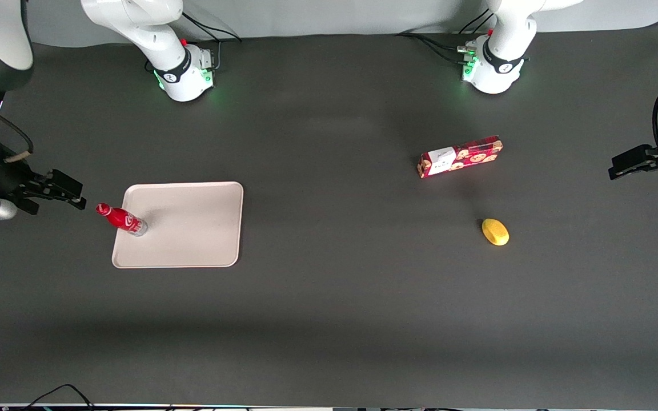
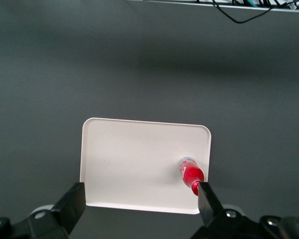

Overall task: Place coke bottle on tray
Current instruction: 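Open the right gripper, release the bottle and withdraw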

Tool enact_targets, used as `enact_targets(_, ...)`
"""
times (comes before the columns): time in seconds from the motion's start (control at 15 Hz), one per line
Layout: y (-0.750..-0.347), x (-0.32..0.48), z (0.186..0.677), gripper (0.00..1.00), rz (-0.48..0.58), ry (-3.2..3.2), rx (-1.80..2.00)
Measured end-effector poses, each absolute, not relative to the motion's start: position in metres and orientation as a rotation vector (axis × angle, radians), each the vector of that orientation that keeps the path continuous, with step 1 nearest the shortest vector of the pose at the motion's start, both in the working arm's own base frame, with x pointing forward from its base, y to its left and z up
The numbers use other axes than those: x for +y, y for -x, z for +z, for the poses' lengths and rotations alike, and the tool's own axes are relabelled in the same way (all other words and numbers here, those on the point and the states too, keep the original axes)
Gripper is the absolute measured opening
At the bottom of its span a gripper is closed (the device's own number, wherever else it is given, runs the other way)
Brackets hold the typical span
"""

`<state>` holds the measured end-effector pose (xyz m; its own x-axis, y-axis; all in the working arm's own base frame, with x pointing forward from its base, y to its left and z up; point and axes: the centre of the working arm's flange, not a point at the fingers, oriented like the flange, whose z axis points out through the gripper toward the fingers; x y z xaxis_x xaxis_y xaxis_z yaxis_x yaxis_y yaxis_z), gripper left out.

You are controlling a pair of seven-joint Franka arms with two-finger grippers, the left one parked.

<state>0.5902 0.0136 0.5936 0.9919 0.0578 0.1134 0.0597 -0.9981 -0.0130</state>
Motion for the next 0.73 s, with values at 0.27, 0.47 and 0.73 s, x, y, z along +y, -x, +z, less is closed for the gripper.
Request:
enact_targets(0.27, -0.581, 0.027, 0.624, 1.00, -0.127, 3.116, -0.043)
enact_targets(0.47, -0.577, 0.030, 0.627, 1.00, -0.075, 3.118, -0.030)
enact_targets(0.73, -0.580, 0.020, 0.620, 1.00, -0.049, 3.120, 0.014)
